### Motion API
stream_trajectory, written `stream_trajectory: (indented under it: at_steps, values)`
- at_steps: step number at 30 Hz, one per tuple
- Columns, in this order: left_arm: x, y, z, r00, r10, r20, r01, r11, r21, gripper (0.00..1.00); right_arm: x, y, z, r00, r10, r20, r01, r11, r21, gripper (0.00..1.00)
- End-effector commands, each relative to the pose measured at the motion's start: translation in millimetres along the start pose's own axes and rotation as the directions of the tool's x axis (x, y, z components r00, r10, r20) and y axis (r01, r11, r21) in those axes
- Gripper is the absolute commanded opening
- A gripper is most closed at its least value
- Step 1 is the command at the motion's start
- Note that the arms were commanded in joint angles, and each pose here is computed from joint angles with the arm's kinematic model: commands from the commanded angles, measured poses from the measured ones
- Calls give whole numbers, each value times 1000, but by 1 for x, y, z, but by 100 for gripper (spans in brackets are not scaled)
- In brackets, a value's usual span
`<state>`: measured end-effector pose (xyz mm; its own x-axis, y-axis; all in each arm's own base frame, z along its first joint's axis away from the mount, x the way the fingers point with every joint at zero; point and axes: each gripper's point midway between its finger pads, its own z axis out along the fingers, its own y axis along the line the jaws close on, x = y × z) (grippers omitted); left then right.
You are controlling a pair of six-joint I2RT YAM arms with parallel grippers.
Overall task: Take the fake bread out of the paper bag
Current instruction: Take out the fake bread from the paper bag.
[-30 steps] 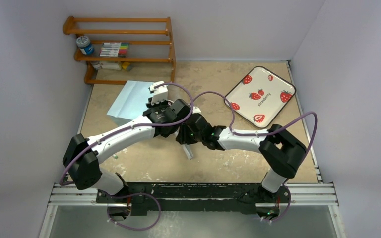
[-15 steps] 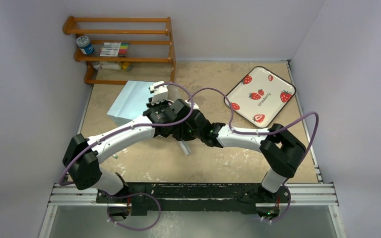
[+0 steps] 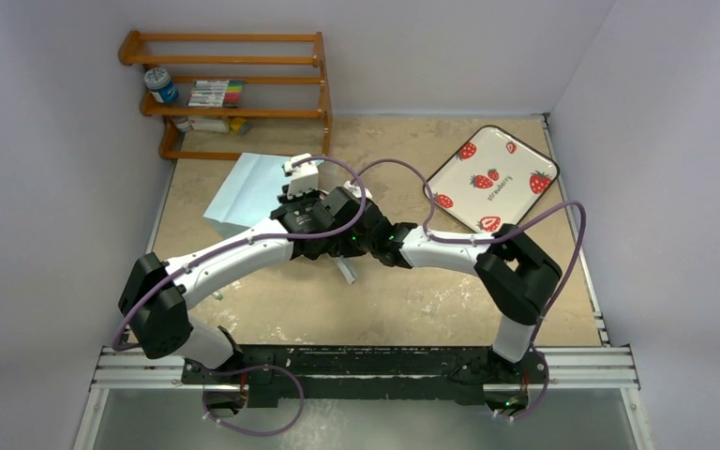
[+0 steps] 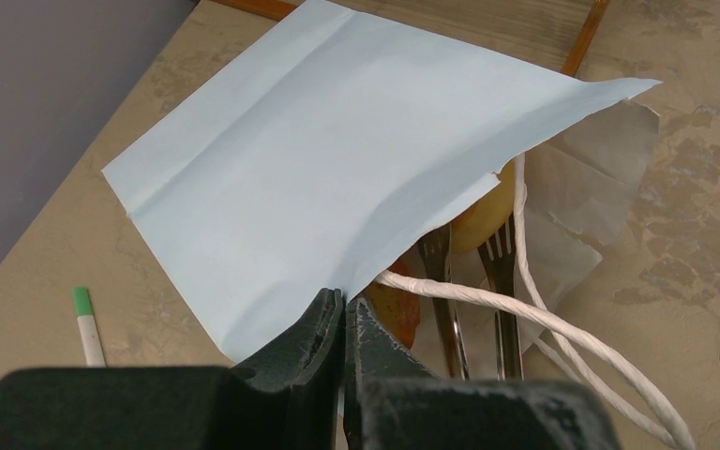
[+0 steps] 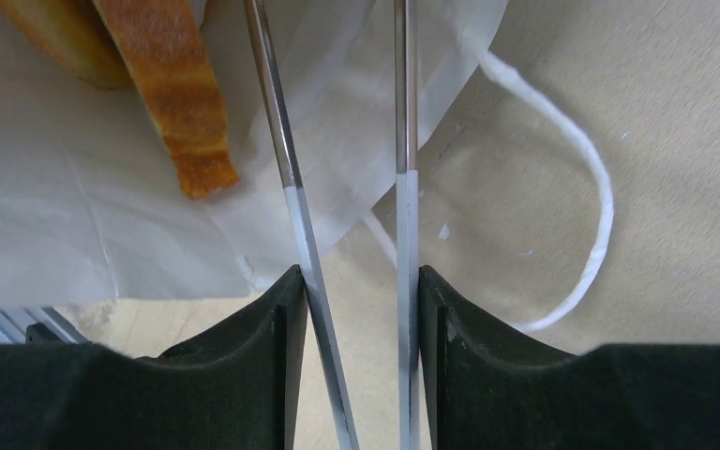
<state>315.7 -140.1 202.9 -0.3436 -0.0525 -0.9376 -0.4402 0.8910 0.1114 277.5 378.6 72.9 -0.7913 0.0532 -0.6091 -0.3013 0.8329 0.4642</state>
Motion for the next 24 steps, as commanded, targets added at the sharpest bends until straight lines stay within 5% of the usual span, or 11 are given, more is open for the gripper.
stream_trajectory:
  at_steps: [1, 5, 11, 24]
  values:
    - [-9, -8, -2, 998, -51, 29, 51, 999, 13, 0, -44, 12, 2, 996, 23, 90, -20, 999, -35, 44]
    - [-8, -9, -1, 999, -43, 33, 43, 999, 10, 0, -46, 9, 5, 996, 21, 87, -18, 999, -33, 36]
    - [-7, -10, 1, 998, -46, 44, 46, 999, -8, 0, -35, 5, -2, 998, 27, 64, -24, 999, -44, 0]
    - [-8, -22, 12, 995, -89, 53, 90, 996, -26, 0, -24, -8, -40, 995, 34, 89, -30, 999, -45, 0]
